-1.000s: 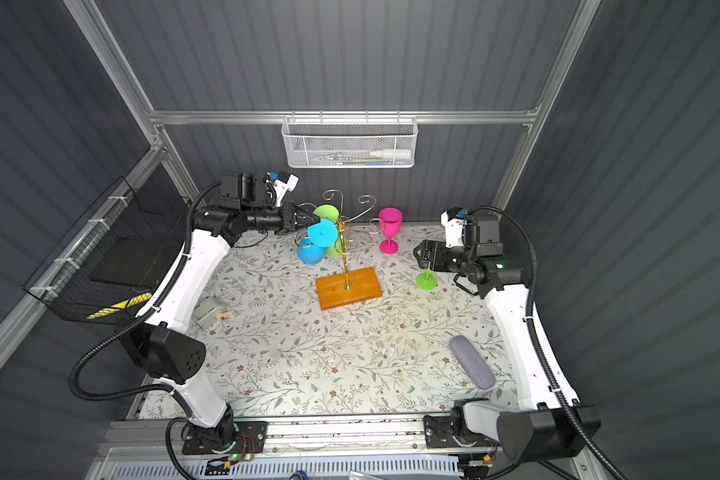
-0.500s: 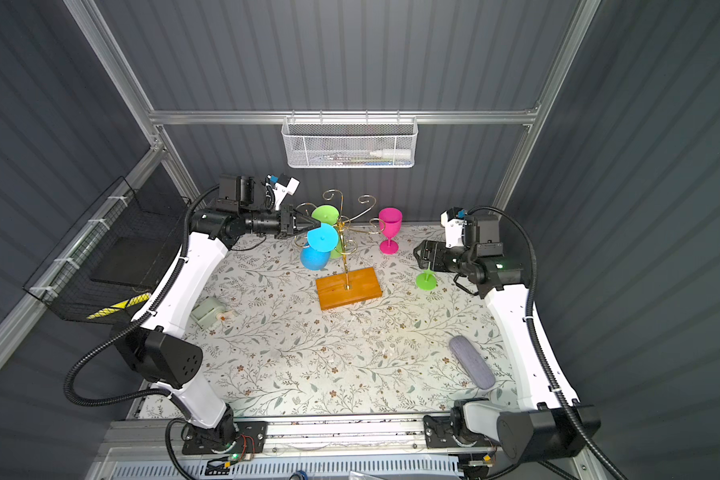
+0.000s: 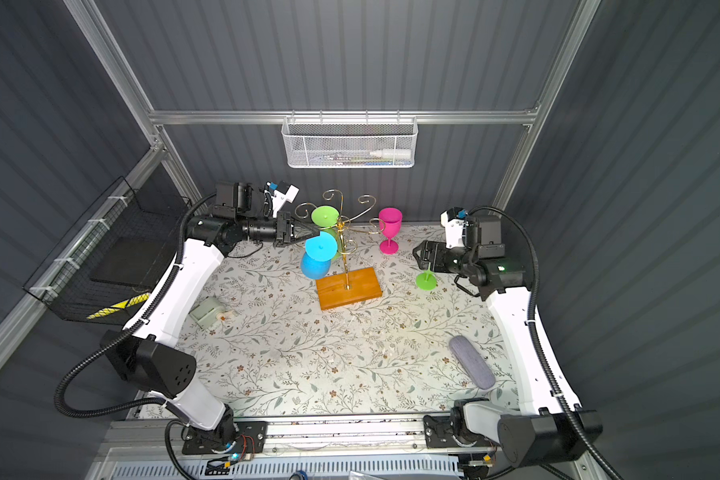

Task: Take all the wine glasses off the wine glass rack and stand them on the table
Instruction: 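Grasp the blue glass foot with the left gripper and lift it off the hook, then carry the blue glass off the rack with the left gripper while the right gripper approaches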

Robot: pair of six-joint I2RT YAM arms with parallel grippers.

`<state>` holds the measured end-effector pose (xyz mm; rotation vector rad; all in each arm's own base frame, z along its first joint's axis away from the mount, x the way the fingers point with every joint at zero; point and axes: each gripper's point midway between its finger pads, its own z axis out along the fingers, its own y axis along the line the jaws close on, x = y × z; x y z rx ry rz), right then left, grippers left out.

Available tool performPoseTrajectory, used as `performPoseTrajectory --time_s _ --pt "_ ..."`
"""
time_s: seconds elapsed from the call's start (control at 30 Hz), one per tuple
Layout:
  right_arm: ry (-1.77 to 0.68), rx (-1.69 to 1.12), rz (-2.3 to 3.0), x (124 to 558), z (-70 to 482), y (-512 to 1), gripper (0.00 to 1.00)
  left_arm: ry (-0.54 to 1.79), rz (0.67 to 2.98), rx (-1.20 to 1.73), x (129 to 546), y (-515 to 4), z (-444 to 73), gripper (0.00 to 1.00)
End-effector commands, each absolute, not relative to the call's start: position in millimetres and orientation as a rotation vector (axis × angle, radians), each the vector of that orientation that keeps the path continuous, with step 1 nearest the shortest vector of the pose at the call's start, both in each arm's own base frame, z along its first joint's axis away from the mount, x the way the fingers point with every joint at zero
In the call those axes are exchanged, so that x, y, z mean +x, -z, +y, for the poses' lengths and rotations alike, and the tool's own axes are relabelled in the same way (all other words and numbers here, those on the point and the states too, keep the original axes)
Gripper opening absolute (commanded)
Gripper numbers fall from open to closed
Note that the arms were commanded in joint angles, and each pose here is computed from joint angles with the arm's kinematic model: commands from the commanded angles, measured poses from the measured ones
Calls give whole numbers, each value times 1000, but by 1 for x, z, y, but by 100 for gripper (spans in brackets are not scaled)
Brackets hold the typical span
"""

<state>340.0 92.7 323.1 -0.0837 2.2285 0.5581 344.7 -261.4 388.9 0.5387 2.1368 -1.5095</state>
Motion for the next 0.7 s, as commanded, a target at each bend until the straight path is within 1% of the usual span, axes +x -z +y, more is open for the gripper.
performPoseTrajectory --time_s 0.0,0.13,0.2,0.43,0.67 --pt "-664 -162 2158 325 109 -342 87 1544 2058 597 322 -415 -259 0" --pt "-816 -235 2071 309 129 -362 87 1546 2024 598 312 -426 -255 0" --pt "-855 -287 2009 293 139 -378 87 1549 2000 599 306 -432 -254 0" --pt "-767 -568 1876 255 185 -388 87 1607 1925 625 287 -455 -251 0" --pt "-739 -759 1716 237 219 -393 89 1667 1897 655 264 -467 -246 0"
